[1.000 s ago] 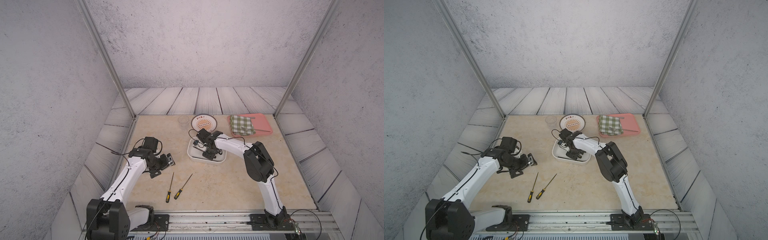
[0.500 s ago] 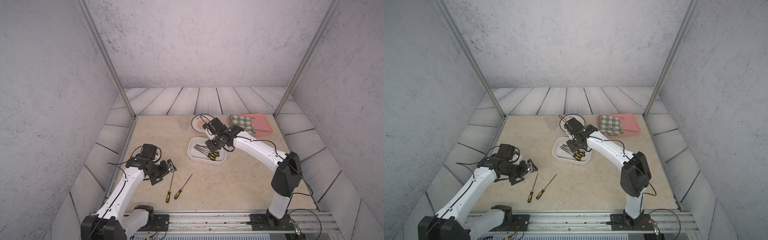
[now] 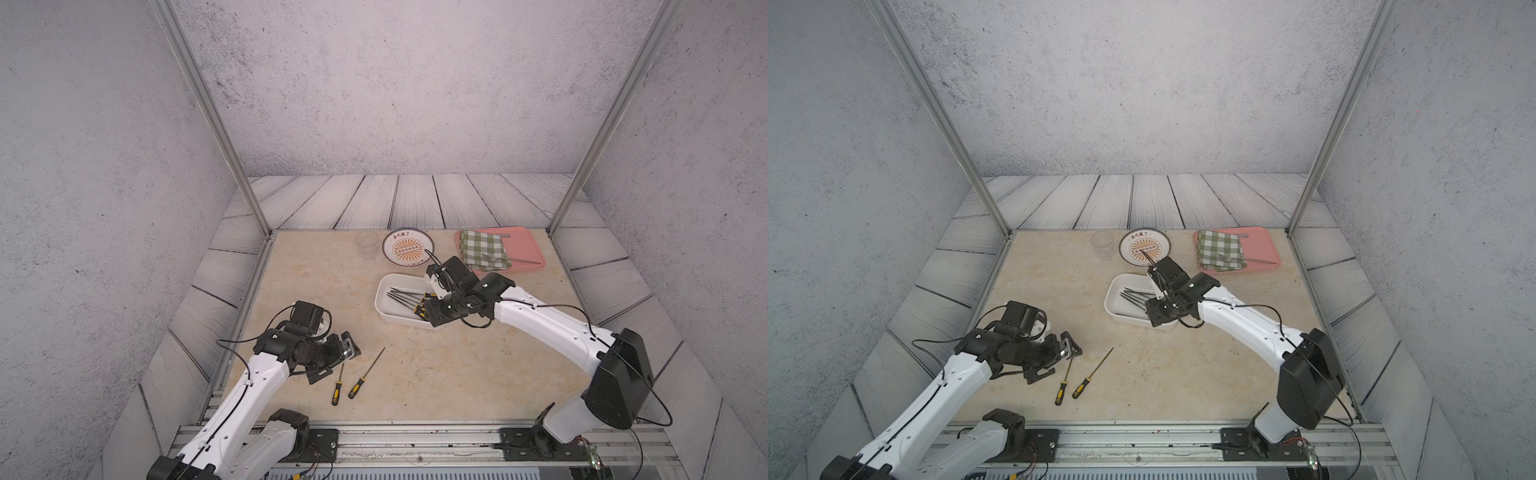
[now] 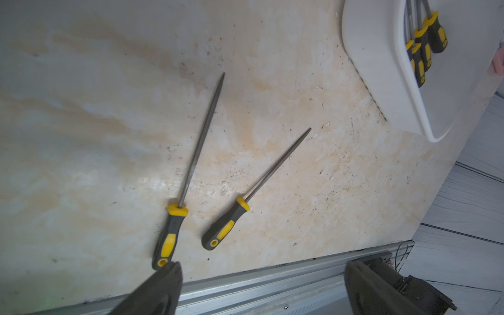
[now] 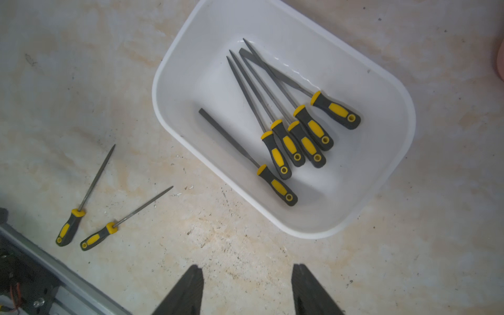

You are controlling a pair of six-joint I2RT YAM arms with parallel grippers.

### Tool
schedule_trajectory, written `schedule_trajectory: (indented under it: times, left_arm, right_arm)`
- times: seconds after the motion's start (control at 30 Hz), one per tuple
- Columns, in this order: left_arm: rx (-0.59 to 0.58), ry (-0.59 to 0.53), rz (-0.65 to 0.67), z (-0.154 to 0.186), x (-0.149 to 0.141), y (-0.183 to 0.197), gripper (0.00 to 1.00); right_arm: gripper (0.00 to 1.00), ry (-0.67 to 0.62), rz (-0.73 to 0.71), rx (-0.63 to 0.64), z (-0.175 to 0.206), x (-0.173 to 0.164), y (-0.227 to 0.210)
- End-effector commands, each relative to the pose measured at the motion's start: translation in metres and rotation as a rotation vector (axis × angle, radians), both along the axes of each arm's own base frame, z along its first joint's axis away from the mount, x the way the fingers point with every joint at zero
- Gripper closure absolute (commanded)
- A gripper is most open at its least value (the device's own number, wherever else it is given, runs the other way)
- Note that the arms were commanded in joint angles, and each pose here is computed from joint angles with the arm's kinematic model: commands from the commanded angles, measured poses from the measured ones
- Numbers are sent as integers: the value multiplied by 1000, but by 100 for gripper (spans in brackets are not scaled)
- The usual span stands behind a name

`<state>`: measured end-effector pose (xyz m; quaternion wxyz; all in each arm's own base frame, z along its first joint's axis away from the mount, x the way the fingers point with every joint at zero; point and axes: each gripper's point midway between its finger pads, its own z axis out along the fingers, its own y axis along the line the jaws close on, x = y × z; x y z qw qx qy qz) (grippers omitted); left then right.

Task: Put the file tool into the storage box
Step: Pick up the file tool from the center of the board.

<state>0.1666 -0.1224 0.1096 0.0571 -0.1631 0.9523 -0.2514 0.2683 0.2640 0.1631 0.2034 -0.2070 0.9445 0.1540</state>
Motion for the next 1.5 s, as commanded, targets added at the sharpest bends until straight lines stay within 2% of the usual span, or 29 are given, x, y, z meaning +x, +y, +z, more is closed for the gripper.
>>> schedule_trajectory:
  times: [0.0,0.33,0.57,0.67,0.8,1.0,1.3,1.47]
  left_arm:
    - [34,52,-2,-10,-15,3,2]
    - [-14,36,-5,-25,-26,-14,1]
    - [121,-175,-41,-26,6,-18,1]
    - [139,-237,-49,-36,19,-21,1]
    - [141,-205,-61,-50,19,-28,1]
    - [189,-149,-147,-68,-1,-45,1]
    - [198,-81,-179,-80,-21,-65,2]
    - [131,-43,-216,-76,-21,-96,2]
  right_arm:
    - [42,21,-33,71,-1,-15,4]
    - [42,78,-74,51,-30,-57,-27]
    - [42,70,-68,30,-32,-74,-48]
    - [41,71,-74,24,-35,-78,-54]
    - [42,80,-78,30,-36,-81,-56]
    - [41,85,-86,19,-43,-81,-57]
    - [41,69,-95,3,-43,-78,-60]
    - [41,46,-104,-11,-39,-77,-66]
